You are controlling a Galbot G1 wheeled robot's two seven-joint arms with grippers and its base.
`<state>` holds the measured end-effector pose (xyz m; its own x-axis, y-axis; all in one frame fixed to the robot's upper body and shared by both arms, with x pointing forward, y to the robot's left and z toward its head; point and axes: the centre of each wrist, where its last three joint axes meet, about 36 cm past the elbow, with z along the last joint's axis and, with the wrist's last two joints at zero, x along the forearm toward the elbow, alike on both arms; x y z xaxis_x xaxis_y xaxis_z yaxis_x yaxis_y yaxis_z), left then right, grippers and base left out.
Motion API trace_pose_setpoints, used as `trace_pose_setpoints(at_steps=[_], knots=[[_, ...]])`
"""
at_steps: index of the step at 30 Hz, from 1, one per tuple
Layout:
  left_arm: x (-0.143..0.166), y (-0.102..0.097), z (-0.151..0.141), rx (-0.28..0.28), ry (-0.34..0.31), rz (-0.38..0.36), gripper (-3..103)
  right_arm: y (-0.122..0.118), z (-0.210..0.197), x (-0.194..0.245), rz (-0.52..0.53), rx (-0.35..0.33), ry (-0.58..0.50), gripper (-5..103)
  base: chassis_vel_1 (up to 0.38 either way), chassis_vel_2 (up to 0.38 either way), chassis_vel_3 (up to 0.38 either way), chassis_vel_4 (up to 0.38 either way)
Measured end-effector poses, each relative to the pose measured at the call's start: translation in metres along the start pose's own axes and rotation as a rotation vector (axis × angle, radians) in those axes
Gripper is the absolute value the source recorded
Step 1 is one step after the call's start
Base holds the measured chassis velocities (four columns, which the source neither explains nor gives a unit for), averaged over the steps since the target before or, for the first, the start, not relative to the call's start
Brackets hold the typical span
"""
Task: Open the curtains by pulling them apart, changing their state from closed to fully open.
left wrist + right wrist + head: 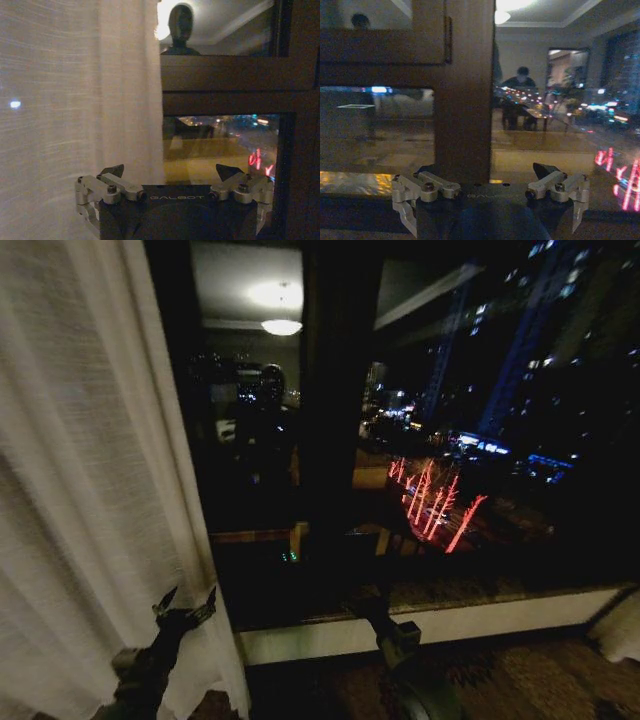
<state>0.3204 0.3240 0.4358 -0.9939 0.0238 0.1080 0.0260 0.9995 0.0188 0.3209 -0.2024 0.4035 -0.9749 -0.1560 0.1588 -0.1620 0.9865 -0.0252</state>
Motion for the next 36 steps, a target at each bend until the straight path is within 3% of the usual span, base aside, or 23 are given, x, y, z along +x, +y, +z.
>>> trace_pose_setpoints(at_steps=[5,15,26,36], knots=[[-0.026,0.011,0.001,-0.031,0.0,0.01,100,-0.001,0.008,-0.014,0.053,-0.01,-0.01,100,0.0,0.0,0.0,0.0],[-0.034,0.021,0.003,-0.053,0.01,-0.037,100,0.007,0.01,-0.028,0.086,-0.004,-0.017,100,0.0,0.0,0.0,0.0],[-0.015,0.001,-0.005,-0.08,-0.01,-0.105,100,0.018,0.01,-0.031,0.081,-0.013,-0.023,100,0.0,0.0,0.0,0.0],[-0.041,0.023,-0.013,-0.09,-0.001,-0.069,100,0.011,0.008,-0.032,0.083,0.003,-0.03,100,0.0,0.0,0.0,0.0]])
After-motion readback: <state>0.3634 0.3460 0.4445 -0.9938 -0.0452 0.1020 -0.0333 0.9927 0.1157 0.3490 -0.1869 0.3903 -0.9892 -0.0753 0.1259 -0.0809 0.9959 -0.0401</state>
